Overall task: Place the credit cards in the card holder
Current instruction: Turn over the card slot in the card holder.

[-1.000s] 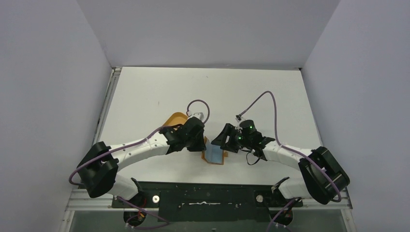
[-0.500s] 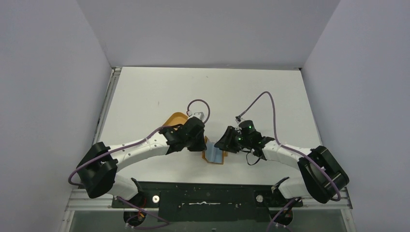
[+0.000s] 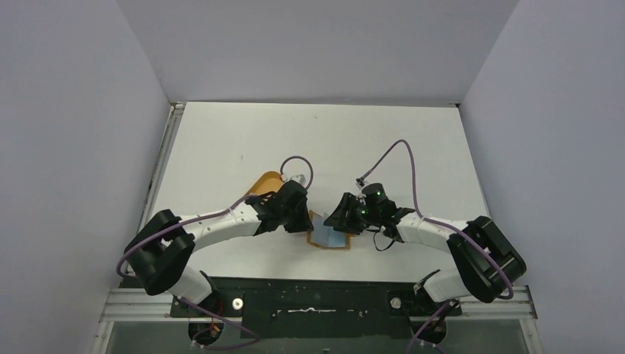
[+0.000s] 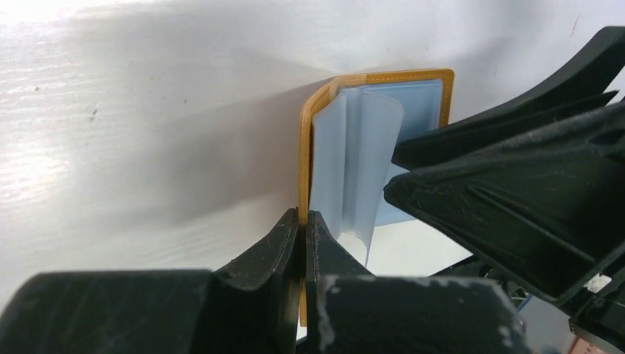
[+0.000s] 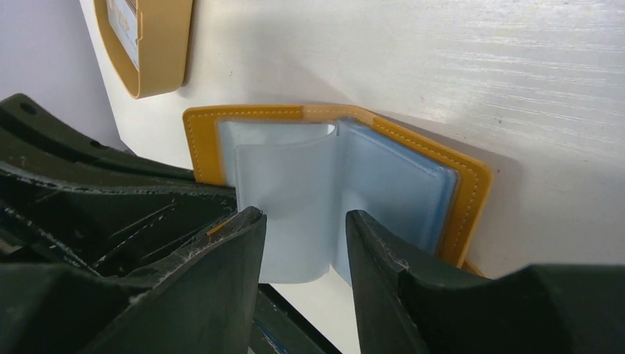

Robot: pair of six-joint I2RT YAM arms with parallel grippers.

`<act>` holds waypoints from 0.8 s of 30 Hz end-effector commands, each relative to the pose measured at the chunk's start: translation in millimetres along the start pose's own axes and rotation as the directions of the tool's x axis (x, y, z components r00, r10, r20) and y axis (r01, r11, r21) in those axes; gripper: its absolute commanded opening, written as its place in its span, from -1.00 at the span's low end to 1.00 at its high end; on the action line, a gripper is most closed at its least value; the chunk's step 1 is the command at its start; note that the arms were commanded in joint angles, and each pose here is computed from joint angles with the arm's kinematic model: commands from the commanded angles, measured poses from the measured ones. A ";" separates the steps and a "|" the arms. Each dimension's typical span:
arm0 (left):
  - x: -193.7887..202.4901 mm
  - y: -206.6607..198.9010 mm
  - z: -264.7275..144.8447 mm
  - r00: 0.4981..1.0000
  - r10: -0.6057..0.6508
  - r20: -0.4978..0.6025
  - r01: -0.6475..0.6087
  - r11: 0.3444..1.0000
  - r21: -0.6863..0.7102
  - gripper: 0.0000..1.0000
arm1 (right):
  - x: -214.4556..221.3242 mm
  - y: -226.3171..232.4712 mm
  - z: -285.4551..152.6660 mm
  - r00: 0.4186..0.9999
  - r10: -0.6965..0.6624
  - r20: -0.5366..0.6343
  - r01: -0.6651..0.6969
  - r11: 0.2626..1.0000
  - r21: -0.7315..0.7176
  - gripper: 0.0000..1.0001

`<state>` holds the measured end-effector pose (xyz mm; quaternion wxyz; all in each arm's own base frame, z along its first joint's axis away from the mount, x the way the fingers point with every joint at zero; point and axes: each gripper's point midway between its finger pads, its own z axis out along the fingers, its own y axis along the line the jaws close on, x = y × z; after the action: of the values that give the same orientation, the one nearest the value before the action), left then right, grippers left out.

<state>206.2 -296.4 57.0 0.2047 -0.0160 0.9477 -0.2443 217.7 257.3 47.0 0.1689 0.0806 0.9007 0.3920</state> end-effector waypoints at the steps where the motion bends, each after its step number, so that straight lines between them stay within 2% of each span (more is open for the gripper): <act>1: -11.6 -14.7 9.1 0.999 -0.032 0.017 0.031 0.996 0.082 -1.00 | -13.8 18.8 0.2 0.998 -0.041 0.041 0.044 0.997 -0.062 -0.08; 6: -10.8 -18.2 12.8 1.000 -0.022 -0.004 0.022 0.996 0.091 -1.00 | -14.9 19.8 2.6 0.998 -0.044 0.037 0.047 0.997 -0.058 -0.03; 8: -9.3 -17.4 11.3 1.000 -0.020 -0.006 0.021 0.995 0.095 -0.80 | -15.0 21.7 3.1 0.998 -0.056 0.035 0.058 0.997 -0.052 -0.03; 12: -10.2 -15.8 2.8 1.000 -0.023 0.007 0.022 0.995 0.099 -0.22 | -14.0 19.5 4.7 0.997 -0.078 0.023 0.078 0.997 -0.012 -0.03; 14: -11.6 -14.8 -3.1 1.000 -0.023 0.018 0.021 0.995 0.098 -0.05 | -13.0 18.3 5.6 0.996 -0.086 0.021 0.086 0.996 0.006 -0.04; 19: -15.6 -16.4 -18.1 0.999 -0.018 0.040 0.013 0.994 0.106 0.15 | -11.7 15.8 8.6 0.994 -0.107 0.018 0.106 0.993 0.047 -0.06; 24: -20.6 -20.5 -34.3 0.998 -0.015 0.068 0.007 0.992 0.123 0.24 | -9.7 17.7 12.6 0.992 -0.123 0.011 0.122 0.990 0.070 -0.07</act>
<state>205.0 -298.4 76.6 0.2072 -0.0180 0.9348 -0.2878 220.1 267.0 45.2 0.1729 0.0475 0.9171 0.3560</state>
